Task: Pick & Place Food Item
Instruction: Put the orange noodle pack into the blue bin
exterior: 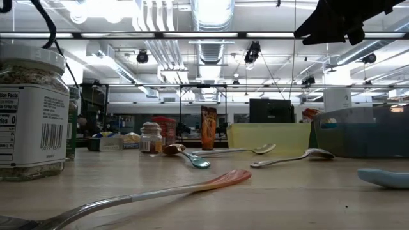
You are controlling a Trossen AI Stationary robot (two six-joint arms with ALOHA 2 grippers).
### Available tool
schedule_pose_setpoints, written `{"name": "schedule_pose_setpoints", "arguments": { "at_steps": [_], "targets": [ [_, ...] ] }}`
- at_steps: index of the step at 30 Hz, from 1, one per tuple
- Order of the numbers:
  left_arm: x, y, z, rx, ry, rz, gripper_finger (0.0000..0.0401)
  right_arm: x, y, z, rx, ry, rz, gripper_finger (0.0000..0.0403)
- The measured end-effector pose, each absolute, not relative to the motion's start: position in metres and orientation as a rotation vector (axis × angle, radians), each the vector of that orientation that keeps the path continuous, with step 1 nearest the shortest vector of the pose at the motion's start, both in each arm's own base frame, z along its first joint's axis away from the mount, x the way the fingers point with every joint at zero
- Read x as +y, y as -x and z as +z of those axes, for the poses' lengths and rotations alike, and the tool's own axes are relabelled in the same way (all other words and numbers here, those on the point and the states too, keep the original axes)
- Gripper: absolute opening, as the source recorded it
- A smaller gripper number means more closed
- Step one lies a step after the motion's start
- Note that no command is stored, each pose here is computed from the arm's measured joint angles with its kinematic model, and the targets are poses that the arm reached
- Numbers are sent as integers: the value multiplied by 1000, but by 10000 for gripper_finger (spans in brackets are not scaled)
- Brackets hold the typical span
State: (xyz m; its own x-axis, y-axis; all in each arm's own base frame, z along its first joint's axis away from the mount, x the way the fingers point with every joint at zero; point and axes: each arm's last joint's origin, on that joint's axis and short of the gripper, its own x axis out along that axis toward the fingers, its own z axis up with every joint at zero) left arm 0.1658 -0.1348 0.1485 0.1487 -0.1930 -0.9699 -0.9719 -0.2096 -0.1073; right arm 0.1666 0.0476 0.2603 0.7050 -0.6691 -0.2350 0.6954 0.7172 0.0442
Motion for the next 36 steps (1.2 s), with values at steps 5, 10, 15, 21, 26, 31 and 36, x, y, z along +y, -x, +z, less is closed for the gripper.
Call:
{"name": "schedule_pose_setpoints", "arguments": {
  "at_steps": [5,10,15,21,26,31,36],
  "targets": [
    [-134,-164,138,1168,1630,1098,256,48,-167,260,209,-133,-761,231],
    [-134,-164,137,1180,1634,1094,212,48,-167,260,209,-133,-761,231],
    [-134,-164,137,1181,1632,1091,126,48,-167,260,208,-133,-761,231],
    [-134,-164,137,1180,1635,1083,32,48,-167,260,208,-133,-761,231],
    [-134,-164,138,1184,1624,1059,10,48,-167,260,208,-133,-761,231],
    [-134,-164,144,1181,1642,1008,12,48,-167,260,208,-133,-761,231],
    [-131,-162,152,1156,1639,971,12,48,-167,260,208,-133,-761,231]
  ]
}}
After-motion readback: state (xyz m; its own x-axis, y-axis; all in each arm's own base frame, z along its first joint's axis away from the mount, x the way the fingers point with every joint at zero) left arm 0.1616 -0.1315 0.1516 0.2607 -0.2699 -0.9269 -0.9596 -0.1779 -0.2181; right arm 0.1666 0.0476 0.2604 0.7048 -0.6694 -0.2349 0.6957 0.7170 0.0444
